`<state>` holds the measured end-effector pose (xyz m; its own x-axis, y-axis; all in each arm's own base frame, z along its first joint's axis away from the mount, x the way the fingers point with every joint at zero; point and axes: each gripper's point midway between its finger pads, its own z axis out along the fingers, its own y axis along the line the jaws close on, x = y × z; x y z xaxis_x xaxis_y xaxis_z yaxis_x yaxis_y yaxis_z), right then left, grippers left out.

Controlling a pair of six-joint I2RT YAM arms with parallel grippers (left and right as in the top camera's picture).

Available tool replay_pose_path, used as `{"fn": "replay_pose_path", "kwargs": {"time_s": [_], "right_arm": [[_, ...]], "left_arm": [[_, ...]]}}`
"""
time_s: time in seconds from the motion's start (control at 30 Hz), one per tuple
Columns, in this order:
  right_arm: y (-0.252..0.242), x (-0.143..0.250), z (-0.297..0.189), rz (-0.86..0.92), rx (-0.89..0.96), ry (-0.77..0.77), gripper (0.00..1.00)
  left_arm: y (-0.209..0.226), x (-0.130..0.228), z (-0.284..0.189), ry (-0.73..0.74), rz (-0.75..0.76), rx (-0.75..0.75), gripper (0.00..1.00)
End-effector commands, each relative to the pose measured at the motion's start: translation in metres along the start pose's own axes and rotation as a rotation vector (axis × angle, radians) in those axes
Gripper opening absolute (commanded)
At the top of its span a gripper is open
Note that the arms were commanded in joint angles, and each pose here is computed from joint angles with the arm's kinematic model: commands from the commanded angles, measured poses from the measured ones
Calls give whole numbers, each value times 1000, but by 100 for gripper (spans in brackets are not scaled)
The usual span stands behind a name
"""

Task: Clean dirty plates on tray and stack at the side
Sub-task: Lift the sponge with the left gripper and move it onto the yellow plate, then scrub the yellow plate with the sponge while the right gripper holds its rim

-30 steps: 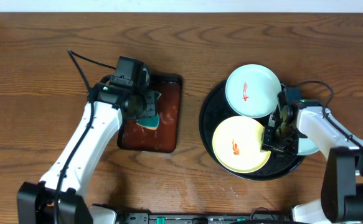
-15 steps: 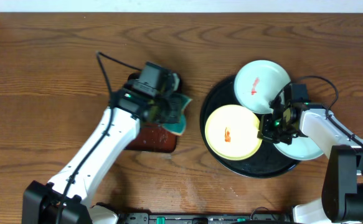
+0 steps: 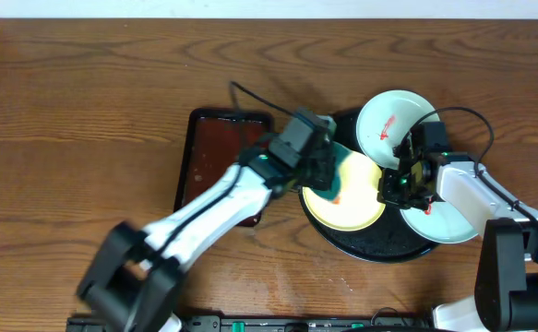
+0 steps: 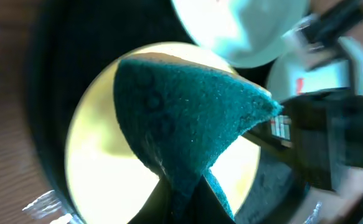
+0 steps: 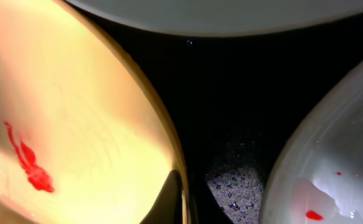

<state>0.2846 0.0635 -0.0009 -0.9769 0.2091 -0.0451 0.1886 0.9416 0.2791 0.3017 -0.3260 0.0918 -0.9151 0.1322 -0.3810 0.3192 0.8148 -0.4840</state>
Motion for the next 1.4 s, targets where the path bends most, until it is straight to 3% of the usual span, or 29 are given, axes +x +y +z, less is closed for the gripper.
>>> {"fn": "replay_pose_path", "kwargs": {"time_s": [0.0, 0.17, 0.37, 0.53, 0.6, 0.77, 1.1, 1.37], "right_arm": [[-4, 5, 11, -8, 42, 16, 1], [-4, 5, 11, -8, 42, 17, 1], [-4, 5, 11, -8, 42, 16, 1], [-4, 5, 11, -8, 42, 16, 1], [-4, 5, 11, -9, 42, 15, 1], [-4, 5, 11, -9, 41, 14, 1], [-4, 5, 11, -8, 42, 16, 1], [-4, 5, 11, -9, 42, 15, 1]], "left_arm": [[1, 5, 27, 38, -96, 7, 8], [7, 30, 56, 132, -188, -9, 7], [70, 49, 65, 195, -297, -289, 8], [99, 15, 26, 118, -160, -556, 7], [98, 4, 19, 98, -100, -594, 7], [85, 4, 30, 107, -75, -535, 7], [-8, 56, 100, 345, -77, -15, 7], [-38, 63, 102, 362, 71, 94, 8]]}}
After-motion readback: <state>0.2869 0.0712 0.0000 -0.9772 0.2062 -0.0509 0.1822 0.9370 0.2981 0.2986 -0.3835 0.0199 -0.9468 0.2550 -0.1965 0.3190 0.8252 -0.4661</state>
